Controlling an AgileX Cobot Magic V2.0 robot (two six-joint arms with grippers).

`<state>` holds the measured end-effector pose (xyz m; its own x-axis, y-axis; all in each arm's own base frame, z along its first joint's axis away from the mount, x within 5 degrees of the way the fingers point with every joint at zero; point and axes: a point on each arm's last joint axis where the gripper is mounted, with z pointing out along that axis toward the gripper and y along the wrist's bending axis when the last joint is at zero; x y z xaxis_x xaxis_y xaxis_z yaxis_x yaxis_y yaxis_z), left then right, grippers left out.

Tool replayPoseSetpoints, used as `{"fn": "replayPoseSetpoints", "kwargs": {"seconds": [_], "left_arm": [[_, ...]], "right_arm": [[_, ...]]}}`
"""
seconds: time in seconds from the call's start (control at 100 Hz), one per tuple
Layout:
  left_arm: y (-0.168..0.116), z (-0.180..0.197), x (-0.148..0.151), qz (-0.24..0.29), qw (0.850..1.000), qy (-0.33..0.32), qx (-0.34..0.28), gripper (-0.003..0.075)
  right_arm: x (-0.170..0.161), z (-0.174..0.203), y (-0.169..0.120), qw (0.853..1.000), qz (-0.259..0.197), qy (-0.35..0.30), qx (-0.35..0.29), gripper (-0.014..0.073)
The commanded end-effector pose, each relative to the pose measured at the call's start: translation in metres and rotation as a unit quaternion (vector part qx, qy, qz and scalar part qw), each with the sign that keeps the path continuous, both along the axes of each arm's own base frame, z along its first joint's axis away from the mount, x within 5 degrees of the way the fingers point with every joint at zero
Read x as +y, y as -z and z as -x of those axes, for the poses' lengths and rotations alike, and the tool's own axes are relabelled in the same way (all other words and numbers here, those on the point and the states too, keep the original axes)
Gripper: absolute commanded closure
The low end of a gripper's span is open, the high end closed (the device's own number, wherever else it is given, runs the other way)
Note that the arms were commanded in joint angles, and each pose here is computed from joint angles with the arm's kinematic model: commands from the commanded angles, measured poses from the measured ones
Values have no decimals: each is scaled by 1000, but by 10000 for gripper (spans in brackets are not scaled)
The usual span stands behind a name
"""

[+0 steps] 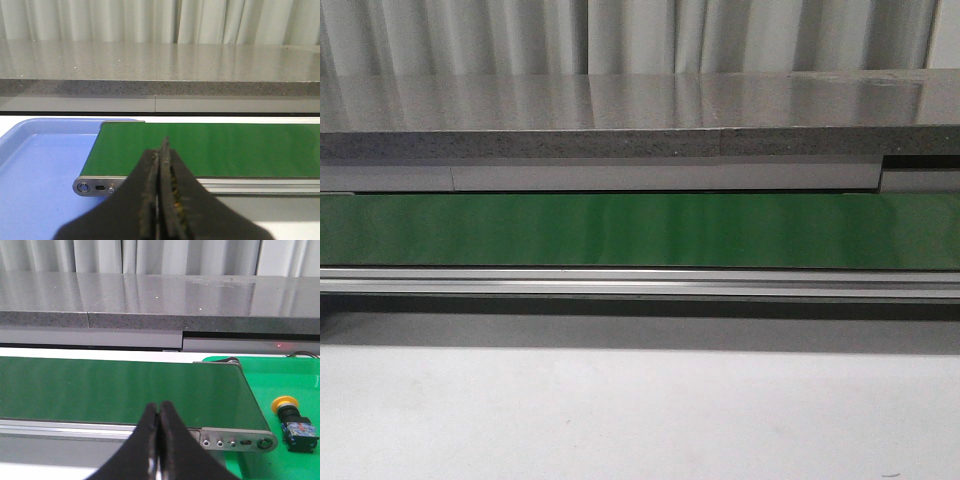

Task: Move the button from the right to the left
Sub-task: 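Move the right gripper over the yellow-capped button in the green tray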

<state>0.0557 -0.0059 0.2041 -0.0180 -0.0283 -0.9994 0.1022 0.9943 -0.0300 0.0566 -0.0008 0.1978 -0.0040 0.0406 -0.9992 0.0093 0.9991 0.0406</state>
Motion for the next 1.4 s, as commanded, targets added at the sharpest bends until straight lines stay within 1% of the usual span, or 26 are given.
{"fn": "replayPoseSetpoints", "kwargs": {"seconds": [0.0,0.77,0.89,0.95,1.07,1.13,1.27,1.39], "left_arm": [[7,0,0,3,1000,2,-29,741],[7,0,0,3,1000,2,-29,741],[7,0,0,3,1000,2,-29,741],[7,0,0,3,1000,2,-29,741],[7,0,0,3,1000,2,-29,741],[7,0,0,3,1000,2,-29,741],[7,0,0,3,1000,2,-29,741],[7,0,0,3,1000,2,-29,741]], "right_arm": [[1,2,-13,998,7,-3,-59,656],[1,3,-15,998,7,-3,-57,656],[0,6,-29,999,7,1,-52,656],[-1,9,-41,999,6,4,-44,656],[-2,13,-64,1000,5,12,-5,656],[-2,14,-78,1000,4,14,-3,656],[-3,10,-104,1000,3,16,16,656],[-3,0,-121,999,3,18,41,656]]}}
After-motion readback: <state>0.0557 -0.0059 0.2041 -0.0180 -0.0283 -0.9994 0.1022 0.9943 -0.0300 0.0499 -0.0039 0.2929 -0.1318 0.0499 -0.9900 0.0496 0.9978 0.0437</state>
